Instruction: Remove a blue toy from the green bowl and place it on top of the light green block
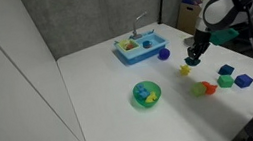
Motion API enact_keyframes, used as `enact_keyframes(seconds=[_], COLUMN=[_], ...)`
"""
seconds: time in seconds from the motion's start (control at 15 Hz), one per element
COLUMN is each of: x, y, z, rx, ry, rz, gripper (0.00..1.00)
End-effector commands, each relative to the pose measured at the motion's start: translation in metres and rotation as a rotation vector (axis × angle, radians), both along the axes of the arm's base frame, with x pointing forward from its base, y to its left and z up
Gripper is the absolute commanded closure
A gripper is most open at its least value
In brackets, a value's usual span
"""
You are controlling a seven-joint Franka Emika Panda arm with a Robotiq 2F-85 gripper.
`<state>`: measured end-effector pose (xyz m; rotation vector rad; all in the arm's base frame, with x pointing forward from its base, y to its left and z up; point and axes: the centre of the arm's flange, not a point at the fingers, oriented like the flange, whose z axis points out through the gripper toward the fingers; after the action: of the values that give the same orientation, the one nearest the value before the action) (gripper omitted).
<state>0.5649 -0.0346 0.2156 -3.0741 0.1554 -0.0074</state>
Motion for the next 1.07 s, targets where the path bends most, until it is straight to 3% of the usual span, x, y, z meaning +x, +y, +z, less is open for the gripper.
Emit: enact_keyframes(seconds=[0.0,0.2,0.67,1.0], x=[-0.026,-0.042,-0.071,-0.072], y=[-0.029,-0.039,-0.008,-0.008], z=[-0.015,-0.030,-0.050,-0.061], rx=[0.000,0.004,0.056,0.044], ry=[0.071,0.127,0.250,0.260], rz=[-0.014,-0.016,0.060,0.074], gripper=[0.91,0.91,0.91,0.91])
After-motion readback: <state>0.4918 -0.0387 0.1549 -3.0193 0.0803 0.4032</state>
